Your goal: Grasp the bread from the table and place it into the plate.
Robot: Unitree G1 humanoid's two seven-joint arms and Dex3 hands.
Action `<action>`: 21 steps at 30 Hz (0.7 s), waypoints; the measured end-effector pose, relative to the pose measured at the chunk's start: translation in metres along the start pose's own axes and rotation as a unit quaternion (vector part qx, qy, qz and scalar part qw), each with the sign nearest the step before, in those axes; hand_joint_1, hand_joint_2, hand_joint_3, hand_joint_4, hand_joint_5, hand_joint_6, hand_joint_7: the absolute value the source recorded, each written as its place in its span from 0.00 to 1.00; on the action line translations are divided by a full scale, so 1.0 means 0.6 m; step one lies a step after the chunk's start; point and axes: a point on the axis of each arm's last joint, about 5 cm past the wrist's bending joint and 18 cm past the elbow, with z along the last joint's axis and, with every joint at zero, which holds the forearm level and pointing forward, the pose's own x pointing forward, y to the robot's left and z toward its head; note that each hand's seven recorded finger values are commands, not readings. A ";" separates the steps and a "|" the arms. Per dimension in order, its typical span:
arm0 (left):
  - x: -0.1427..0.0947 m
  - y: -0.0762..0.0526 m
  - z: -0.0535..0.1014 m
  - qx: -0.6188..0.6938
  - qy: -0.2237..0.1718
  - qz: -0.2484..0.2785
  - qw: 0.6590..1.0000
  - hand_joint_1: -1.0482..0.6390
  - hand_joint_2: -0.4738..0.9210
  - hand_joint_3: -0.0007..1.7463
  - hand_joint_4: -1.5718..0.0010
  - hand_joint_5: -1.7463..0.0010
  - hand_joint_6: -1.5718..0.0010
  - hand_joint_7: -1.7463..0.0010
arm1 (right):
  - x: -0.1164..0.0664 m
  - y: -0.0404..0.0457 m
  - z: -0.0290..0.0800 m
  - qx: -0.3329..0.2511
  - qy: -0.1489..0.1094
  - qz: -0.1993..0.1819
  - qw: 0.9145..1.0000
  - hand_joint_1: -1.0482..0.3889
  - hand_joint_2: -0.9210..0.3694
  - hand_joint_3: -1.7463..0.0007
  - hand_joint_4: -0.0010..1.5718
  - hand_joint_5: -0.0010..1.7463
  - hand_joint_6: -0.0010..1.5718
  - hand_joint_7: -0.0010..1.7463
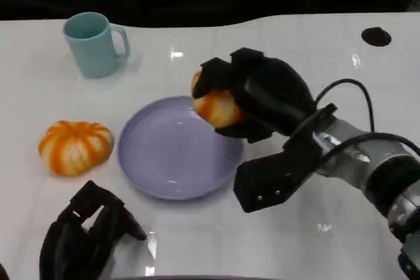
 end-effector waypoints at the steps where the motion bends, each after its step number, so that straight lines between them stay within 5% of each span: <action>1: 0.000 0.000 0.000 0.000 0.000 0.000 1.000 0.28 1.00 0.14 0.60 0.00 0.67 0.14 | 0.005 0.003 0.006 0.004 -0.005 0.002 1.000 0.68 0.20 0.63 0.52 1.00 0.40 0.97; 14: -0.001 0.000 -0.001 0.001 0.002 -0.001 1.000 0.27 1.00 0.14 0.60 0.00 0.67 0.13 | 0.033 0.039 0.057 0.008 -0.020 0.057 0.998 0.66 0.28 0.49 0.55 1.00 0.43 0.96; 16: -0.002 0.000 0.000 0.002 0.002 0.001 1.000 0.27 1.00 0.14 0.60 0.00 0.67 0.13 | 0.033 0.041 0.059 0.009 -0.023 0.060 0.998 0.66 0.24 0.61 0.51 0.97 0.52 0.61; 18: -0.002 0.000 0.000 0.002 0.001 0.001 1.000 0.27 1.00 0.13 0.60 0.00 0.67 0.13 | 0.033 0.042 0.060 0.011 -0.024 0.069 0.997 0.61 0.14 0.79 0.48 0.78 0.56 0.29; 19: -0.002 0.000 0.000 0.002 0.001 0.002 1.000 0.27 1.00 0.14 0.60 0.00 0.67 0.14 | 0.033 0.043 0.060 0.010 -0.024 0.077 0.997 0.55 0.07 0.87 0.43 0.57 0.52 0.14; 21: -0.002 0.000 0.000 0.003 0.001 0.002 1.000 0.27 1.00 0.14 0.60 0.00 0.67 0.14 | 0.032 0.043 0.059 0.008 -0.022 0.100 0.995 0.52 0.02 0.94 0.44 0.42 0.51 0.06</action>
